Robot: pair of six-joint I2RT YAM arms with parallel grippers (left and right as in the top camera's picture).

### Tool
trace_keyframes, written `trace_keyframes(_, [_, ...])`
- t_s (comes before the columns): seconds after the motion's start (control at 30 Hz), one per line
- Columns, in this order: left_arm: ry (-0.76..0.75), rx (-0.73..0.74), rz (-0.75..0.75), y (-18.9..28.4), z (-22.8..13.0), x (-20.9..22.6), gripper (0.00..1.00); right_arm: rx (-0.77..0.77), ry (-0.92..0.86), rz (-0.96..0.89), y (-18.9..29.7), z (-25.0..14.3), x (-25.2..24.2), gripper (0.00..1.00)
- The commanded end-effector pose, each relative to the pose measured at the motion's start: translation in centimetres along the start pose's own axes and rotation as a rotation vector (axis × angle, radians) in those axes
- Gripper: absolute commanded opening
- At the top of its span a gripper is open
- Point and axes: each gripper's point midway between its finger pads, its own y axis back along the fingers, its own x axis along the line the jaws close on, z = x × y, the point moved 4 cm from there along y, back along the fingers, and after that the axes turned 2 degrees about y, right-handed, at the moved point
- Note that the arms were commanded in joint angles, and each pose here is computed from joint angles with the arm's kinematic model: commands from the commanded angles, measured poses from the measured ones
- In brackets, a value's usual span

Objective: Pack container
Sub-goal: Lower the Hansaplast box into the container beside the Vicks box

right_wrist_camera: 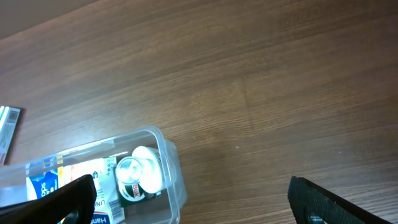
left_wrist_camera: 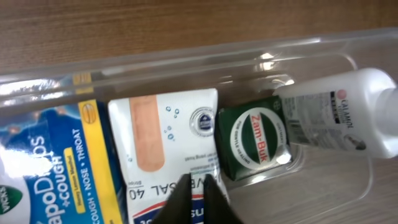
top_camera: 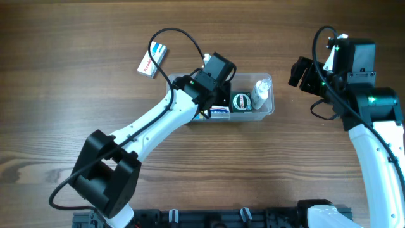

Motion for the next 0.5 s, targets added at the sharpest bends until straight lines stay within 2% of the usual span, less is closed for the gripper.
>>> trace_keyframes(0.0, [-0.019,-0.023,-0.02,-0.3,0.3,-1.0,0.04,-0.01,0.013,-0.004,0.2,0.3,0.0,1.0])
trace_keyframes(0.47, [-0.026,0.038,0.048,-3.1,-1.1,0.2,0.04,-0.01,0.013,-0.004,0.2,0.3,0.0,1.0])
